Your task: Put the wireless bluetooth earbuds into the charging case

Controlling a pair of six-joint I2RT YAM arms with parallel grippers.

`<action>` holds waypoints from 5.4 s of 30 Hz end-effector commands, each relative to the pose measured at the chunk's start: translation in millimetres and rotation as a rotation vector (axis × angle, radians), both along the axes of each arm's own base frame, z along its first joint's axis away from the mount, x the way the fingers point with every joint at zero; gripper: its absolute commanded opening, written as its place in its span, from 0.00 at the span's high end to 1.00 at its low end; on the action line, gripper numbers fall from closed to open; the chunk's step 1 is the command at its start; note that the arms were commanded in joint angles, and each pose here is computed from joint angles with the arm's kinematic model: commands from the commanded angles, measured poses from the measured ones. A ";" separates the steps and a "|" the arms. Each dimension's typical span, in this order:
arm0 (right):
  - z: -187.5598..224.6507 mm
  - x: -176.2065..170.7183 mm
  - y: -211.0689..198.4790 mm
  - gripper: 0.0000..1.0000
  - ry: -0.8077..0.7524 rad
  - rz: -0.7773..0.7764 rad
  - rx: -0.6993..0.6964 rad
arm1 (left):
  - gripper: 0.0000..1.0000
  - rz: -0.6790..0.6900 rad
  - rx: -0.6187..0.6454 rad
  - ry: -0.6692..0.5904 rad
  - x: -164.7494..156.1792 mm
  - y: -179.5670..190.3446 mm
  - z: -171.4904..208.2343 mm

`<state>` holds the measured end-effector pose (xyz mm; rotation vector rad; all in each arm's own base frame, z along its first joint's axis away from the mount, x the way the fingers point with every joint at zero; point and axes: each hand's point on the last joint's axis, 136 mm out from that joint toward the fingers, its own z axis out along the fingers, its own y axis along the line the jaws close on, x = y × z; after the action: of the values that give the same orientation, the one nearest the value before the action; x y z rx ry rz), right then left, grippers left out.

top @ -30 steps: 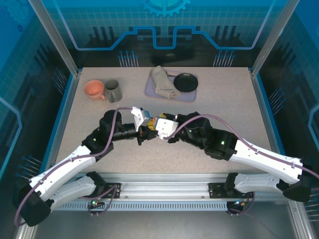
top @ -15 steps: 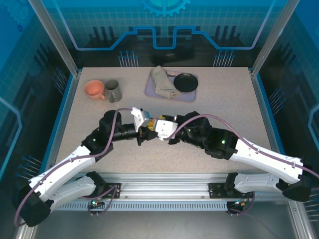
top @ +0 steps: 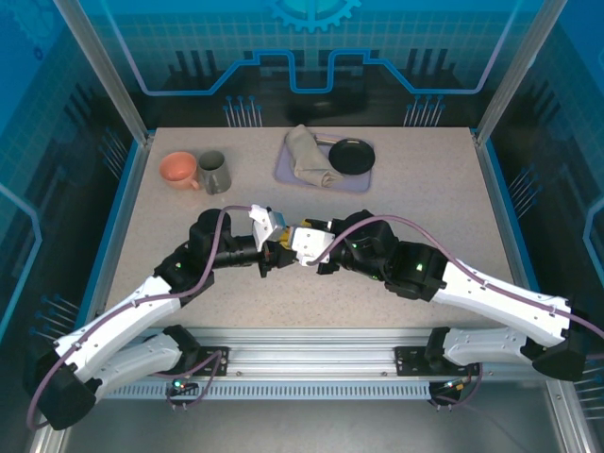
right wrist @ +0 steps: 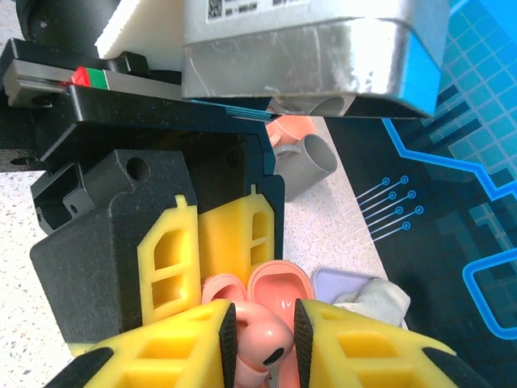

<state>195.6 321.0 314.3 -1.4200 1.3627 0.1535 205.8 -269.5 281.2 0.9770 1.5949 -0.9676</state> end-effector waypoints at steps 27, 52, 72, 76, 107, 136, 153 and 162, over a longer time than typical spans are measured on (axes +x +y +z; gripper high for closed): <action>26.9 -12.0 9.2 0.61 0.181 0.138 0.165 | 1.00 -0.018 -0.054 -0.080 0.4 -5.2 15.8; 66.6 27.8 -83.6 0.45 0.308 -0.231 0.436 | 1.00 0.023 -0.036 -0.105 7.7 -2.2 12.0; -133.5 57.1 -178.2 0.32 1.201 -1.004 0.599 | 1.00 0.127 -0.024 -0.298 16.7 13.0 30.5; -175.9 52.6 -179.3 0.31 1.273 -1.068 0.543 | 1.00 0.125 -0.004 -0.314 15.7 14.5 31.6; -273.5 76.8 -169.3 0.47 1.434 -1.146 0.205 | 1.00 0.143 0.013 -0.269 4.2 26.7 21.5; -299.6 69.0 -161.8 0.52 1.371 -1.181 -0.141 | 1.00 0.151 0.036 -0.253 5.7 27.6 14.7; -311.8 64.0 -164.4 0.64 1.317 -1.208 -0.282 | 1.00 0.156 0.037 -0.247 5.4 28.9 14.6; -314.0 64.7 -161.1 0.68 1.323 -1.207 -0.291 | 1.00 0.156 0.042 -0.247 5.7 29.0 13.8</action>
<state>271.4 159.8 11.6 -0.2818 3.1312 0.1156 213.7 -241.5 292.7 0.9433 1.4806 -0.6948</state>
